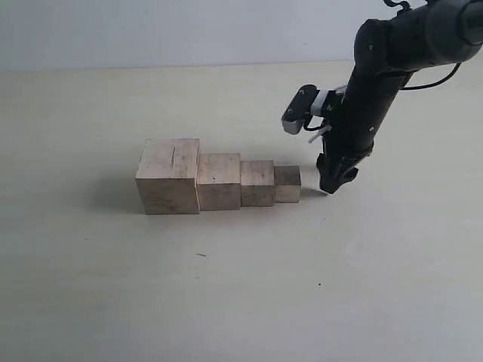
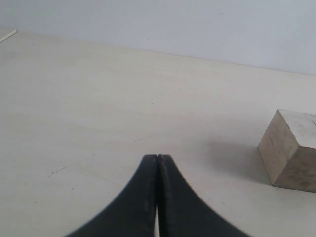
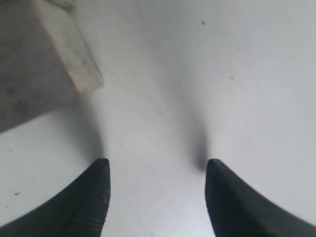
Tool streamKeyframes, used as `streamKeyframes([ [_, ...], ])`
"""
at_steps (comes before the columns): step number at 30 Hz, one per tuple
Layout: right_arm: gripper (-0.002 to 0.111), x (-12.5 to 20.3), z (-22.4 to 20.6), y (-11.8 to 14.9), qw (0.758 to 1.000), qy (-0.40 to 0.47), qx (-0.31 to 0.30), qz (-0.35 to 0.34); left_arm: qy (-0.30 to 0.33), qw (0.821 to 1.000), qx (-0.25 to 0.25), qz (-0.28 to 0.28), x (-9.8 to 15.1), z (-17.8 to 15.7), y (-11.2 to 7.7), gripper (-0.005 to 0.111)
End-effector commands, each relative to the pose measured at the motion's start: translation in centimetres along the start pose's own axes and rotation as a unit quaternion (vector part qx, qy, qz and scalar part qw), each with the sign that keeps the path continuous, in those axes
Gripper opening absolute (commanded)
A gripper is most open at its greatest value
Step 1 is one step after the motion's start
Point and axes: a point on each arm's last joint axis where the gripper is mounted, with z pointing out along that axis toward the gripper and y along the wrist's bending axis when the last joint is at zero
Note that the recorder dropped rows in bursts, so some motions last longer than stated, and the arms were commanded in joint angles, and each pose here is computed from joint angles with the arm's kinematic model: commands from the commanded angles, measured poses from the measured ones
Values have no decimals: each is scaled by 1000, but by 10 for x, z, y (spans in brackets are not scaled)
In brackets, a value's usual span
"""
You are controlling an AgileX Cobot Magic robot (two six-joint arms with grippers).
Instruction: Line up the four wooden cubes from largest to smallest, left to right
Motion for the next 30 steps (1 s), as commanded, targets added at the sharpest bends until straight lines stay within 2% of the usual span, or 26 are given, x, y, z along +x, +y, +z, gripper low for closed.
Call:
streamKeyframes([
  [1, 55, 3, -11, -6, 998, 16, 43, 48, -5, 1000, 4, -2, 0, 0, 0, 0],
  [7, 53, 2, -38, -6, 992, -9, 64, 109, -5, 1000, 4, -2, 0, 0, 0, 0],
  [8, 43, 2, -50, -3, 983, -19, 59, 175, -5, 1000, 4, -2, 0, 0, 0, 0],
  [9, 36, 2, -54, -1, 977, -25, 53, 206, -5, 1000, 4, -2, 0, 0, 0, 0],
  [10, 15, 3, -67, 2, 966, -33, 52, 250, -5, 1000, 4, -2, 0, 0, 0, 0],
  [12, 0, 4, -86, 5, 957, -51, 58, 279, -5, 1000, 4, -2, 0, 0, 0, 0],
  [15, 0, 6, -123, 9, 932, -124, 88, 328, -5, 1000, 4, -2, 0, 0, 0, 0],
  [17, 0, 18, -157, 29, 890, -260, 101, 361, -5, 1000, 4, -2, 0, 0, 0, 0],
  [18, 0, 30, -177, 43, 862, -332, 109, 368, -5, 1000, 4, -2, 0, 0, 0, 0],
  [20, 0, 62, -194, 73, 832, -396, 123, 370, -5, 1000, 4, -2, 0, 0, 0, 0],
  [23, 0, 99, -212, 110, 814, -431, 118, 372, -5, 1000, 4, -2, 0, 0, 0, 0],
  [27, 0, 122, -239, 135, 798, -469, 123, 358, -5, 1000, 4, -2, 0, 0, 0, 0],
  [30, 0, 137, -260, 150, 777, -510, 134, 345, -5, 1000, 4, -2, 0, 0, 0, 0],
])
